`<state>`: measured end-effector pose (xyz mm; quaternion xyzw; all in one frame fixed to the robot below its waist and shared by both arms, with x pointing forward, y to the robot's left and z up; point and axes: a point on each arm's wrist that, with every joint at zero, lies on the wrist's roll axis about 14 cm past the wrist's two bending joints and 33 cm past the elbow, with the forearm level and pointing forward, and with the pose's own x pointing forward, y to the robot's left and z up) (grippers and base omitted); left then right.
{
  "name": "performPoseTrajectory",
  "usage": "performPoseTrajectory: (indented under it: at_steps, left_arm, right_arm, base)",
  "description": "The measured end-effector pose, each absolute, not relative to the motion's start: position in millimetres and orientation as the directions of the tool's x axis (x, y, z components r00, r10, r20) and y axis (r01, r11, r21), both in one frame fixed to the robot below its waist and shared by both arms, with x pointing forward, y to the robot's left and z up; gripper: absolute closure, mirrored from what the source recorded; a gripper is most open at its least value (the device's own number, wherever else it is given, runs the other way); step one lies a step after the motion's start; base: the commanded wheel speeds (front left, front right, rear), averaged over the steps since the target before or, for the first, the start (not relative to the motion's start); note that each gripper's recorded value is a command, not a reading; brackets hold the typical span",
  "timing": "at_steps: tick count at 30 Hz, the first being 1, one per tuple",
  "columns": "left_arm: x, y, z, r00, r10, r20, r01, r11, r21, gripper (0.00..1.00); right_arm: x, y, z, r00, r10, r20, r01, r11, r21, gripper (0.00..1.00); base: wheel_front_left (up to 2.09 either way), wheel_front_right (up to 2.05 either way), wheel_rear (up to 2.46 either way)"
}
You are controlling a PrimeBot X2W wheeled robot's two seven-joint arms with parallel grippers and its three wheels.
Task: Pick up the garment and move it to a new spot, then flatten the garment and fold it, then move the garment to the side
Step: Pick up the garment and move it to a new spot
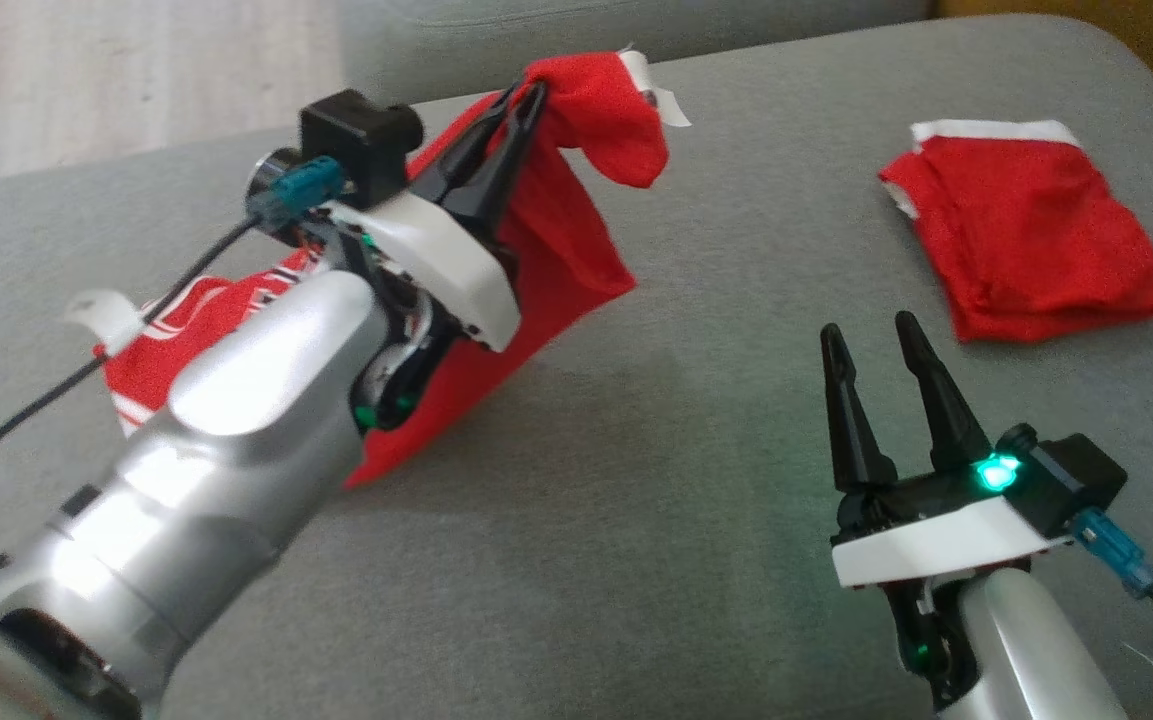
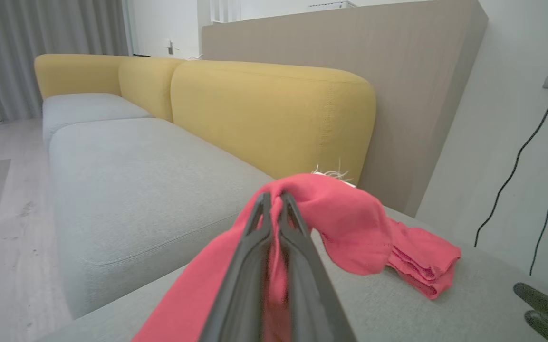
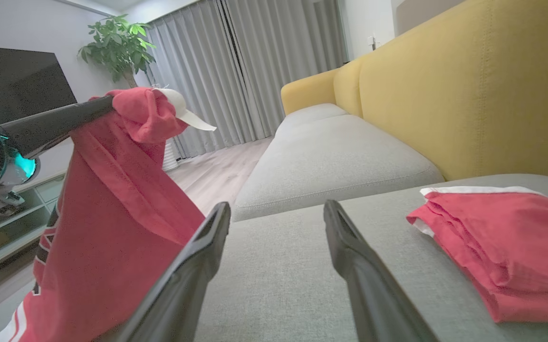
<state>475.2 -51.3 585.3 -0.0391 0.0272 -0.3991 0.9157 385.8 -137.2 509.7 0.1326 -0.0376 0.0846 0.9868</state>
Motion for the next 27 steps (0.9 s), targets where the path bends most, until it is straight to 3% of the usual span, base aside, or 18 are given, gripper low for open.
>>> performPoseTrajectory:
  at_steps: [6, 7, 8, 9, 17, 27]
  left_arm:
    - [460.7, -104.8, 585.9, 0.602, -0.798, 0.017, 0.792, 0.594, -0.143, 1.00]
    - [458.1, -112.3, 585.5, 0.590, -0.807, 0.024, 0.800, 0.580, -0.150, 0.88]
    - [456.4, -118.0, 585.7, 0.582, -0.813, 0.033, 0.806, 0.571, -0.157, 0.48]
    - [455.3, -122.3, 586.4, 0.577, -0.815, 0.044, 0.809, 0.564, -0.163, 0.00]
    - [475.7, -92.5, 585.5, 0.655, -0.752, 0.070, 0.755, 0.648, -0.102, 0.00]
    - [483.9, 19.0, 569.7, 0.818, -0.574, 0.027, 0.574, 0.819, 0.014, 0.00]
  right_arm:
    - [378.6, -158.3, 510.5, 0.991, 0.094, 0.094, -0.115, 0.959, 0.260, 0.00]
    - [377.1, -161.7, 509.8, 0.992, 0.083, 0.092, -0.104, 0.960, 0.261, 0.00]
    - [375.9, -164.7, 509.1, 0.993, 0.074, 0.089, -0.095, 0.961, 0.260, 0.00]
    - [375.1, -166.8, 508.7, 0.994, 0.068, 0.087, -0.088, 0.962, 0.259, 0.00]
    - [377.0, -165.5, 511.1, 0.993, 0.072, 0.096, -0.095, 0.961, 0.260, 0.00]
    - [383.9, -142.6, 520.3, 0.981, 0.144, 0.126, -0.170, 0.958, 0.230, 0.00]
  base:
    - [0.00, 0.00, 0.00]
    - [0.00, 0.00, 0.00]
    - [0.00, 0.00, 0.00]
    - [0.00, 0.00, 0.00]
    - [0.00, 0.00, 0.00]
    - [0.00, 0.00, 0.00]
